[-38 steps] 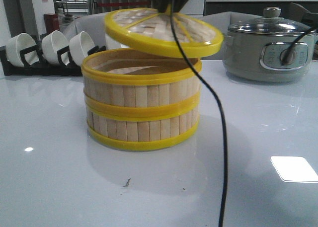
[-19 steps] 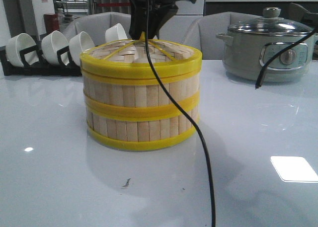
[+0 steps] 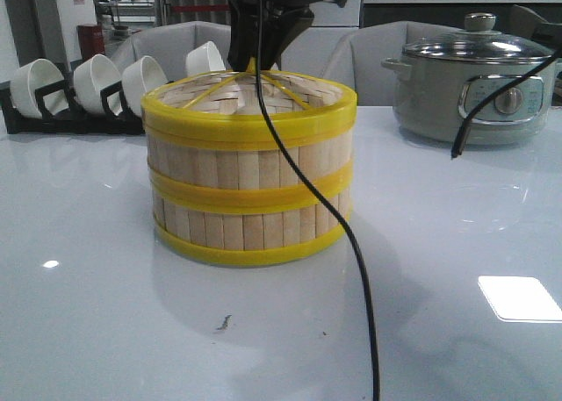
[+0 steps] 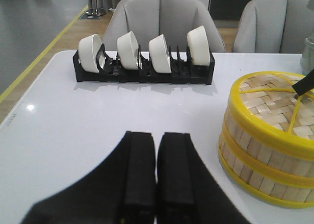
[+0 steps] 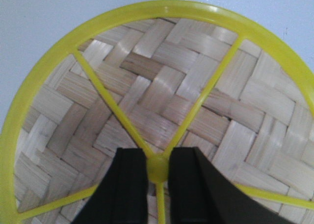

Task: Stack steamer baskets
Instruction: 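Lower the lid onto the top basket, open the right gripper, withdraw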

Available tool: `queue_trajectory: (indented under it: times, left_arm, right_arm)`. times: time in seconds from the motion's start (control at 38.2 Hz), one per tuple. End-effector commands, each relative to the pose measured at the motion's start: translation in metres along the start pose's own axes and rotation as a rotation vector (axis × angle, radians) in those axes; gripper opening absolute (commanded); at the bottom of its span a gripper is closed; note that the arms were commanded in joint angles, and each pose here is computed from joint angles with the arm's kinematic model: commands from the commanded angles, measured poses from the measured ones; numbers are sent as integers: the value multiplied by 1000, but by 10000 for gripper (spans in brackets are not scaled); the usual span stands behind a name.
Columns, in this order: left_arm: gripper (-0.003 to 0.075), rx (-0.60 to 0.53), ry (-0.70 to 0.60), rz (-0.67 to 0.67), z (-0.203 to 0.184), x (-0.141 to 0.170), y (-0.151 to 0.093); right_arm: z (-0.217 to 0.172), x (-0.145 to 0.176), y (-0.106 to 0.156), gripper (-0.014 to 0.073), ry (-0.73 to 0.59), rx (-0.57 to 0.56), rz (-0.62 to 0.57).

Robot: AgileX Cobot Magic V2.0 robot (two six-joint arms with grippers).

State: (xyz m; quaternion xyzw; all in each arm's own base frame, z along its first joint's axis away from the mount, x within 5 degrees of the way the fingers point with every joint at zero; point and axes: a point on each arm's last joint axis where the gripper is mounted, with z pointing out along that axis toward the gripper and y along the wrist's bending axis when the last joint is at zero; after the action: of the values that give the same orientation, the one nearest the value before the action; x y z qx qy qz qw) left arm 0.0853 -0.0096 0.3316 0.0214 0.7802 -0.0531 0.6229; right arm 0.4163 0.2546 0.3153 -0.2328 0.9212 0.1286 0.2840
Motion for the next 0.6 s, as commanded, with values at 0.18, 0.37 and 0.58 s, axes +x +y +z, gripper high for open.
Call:
queue_trajectory:
  times: [0.18,0.37,0.58]
  left_arm:
    - [95,11,-107,-9,-3,-16,-1]
    - [95,11,-107,-9,-3,-16,-1]
    - [95,11,-107,-9,-3,-16,-1]
  right_arm:
    - [-43,-21,5,488,-186,-14,-13]
    - [-62,-30,1,487,-281,-10,-5]
    - [-107,-34,-35,486,-369,44,57]
